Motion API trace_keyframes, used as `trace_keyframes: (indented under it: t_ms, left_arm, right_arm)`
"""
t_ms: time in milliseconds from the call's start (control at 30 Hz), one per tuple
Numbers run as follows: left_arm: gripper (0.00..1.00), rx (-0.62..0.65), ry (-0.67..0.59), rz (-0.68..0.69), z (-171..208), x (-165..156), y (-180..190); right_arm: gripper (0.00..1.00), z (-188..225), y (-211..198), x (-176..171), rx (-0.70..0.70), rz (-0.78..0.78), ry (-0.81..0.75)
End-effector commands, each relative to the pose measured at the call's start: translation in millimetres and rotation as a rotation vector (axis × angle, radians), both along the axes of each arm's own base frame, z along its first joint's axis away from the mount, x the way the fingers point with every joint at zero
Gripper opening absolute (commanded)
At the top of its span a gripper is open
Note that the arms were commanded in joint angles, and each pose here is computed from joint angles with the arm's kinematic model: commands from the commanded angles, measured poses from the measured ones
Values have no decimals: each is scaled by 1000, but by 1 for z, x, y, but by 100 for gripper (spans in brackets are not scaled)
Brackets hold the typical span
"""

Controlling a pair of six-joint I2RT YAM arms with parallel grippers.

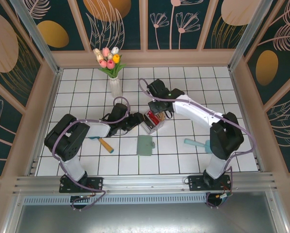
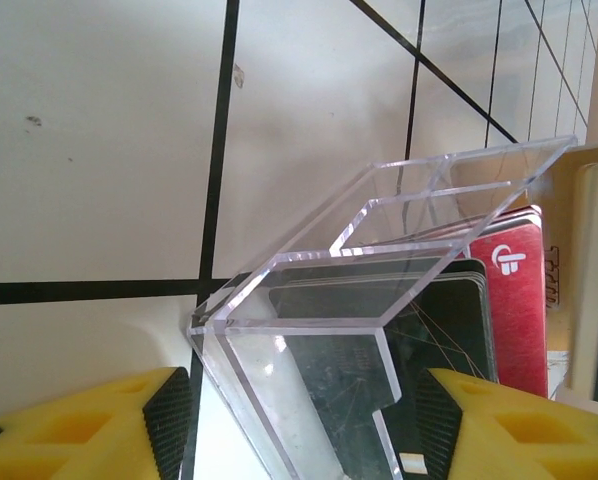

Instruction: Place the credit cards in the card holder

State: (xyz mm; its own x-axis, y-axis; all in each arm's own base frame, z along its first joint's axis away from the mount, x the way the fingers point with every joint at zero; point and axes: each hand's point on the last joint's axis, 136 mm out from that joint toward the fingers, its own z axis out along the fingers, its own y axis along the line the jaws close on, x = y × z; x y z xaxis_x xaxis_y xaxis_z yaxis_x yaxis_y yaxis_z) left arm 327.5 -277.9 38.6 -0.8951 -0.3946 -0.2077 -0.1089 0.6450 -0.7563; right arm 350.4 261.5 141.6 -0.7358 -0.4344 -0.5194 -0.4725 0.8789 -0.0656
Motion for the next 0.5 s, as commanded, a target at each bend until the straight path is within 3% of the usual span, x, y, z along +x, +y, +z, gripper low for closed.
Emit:
trace_keyframes:
  t_ms: [0, 300, 467]
  left_arm:
    - [66, 65, 0, 8, -1, -9, 14]
    - [77, -30, -170, 39, 75, -5, 18]
    - [86, -272, -250, -53, 132, -9, -6]
  right_arm:
    - [0, 28, -1, -4, 107, -93, -7]
    - [0, 66, 2, -10, 437, -280, 28]
    - [0, 88, 12, -22, 658, -220, 96]
